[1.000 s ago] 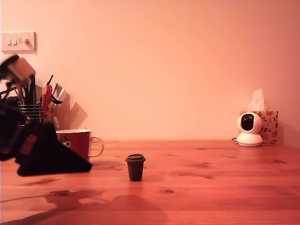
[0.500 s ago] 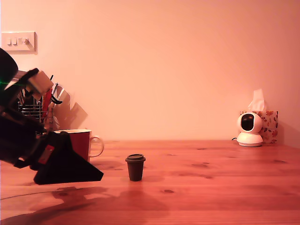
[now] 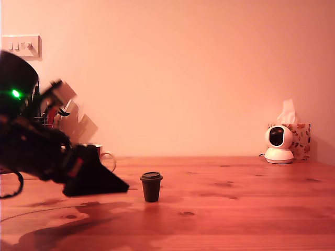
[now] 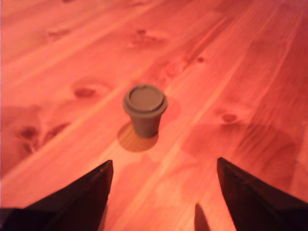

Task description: Pick up the coffee capsules on the table and drop them inside the coffee cup

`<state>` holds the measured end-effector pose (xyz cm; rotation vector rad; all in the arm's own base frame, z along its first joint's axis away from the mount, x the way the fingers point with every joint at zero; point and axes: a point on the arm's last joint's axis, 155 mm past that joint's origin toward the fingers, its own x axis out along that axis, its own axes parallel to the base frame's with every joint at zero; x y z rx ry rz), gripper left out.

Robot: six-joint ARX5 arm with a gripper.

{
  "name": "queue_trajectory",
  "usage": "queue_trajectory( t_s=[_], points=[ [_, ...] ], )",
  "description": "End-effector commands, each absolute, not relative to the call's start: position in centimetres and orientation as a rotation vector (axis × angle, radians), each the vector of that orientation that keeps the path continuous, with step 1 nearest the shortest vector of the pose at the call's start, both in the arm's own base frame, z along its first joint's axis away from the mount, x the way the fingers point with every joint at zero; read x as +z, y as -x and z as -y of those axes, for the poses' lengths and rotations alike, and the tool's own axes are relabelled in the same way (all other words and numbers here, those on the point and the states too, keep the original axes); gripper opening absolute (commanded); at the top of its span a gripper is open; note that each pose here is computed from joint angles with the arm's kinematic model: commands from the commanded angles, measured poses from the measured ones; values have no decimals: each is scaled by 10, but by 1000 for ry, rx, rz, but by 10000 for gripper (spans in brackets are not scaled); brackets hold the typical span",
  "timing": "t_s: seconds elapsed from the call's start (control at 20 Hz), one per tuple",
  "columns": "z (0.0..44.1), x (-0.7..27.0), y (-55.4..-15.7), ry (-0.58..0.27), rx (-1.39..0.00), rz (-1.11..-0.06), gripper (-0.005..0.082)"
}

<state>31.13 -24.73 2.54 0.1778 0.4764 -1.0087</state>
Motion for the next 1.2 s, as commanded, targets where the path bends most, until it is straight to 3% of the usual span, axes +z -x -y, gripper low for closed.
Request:
queue_trajectory(
  t_s=[0.0,0.85,1.15],
  points=[
    [256,27,-315,-183,-1029,-461,623],
    [290,12,-332,-163,-1082,-494,623],
    [292,18,-344,-172,-1058,-466,621]
  ],
)
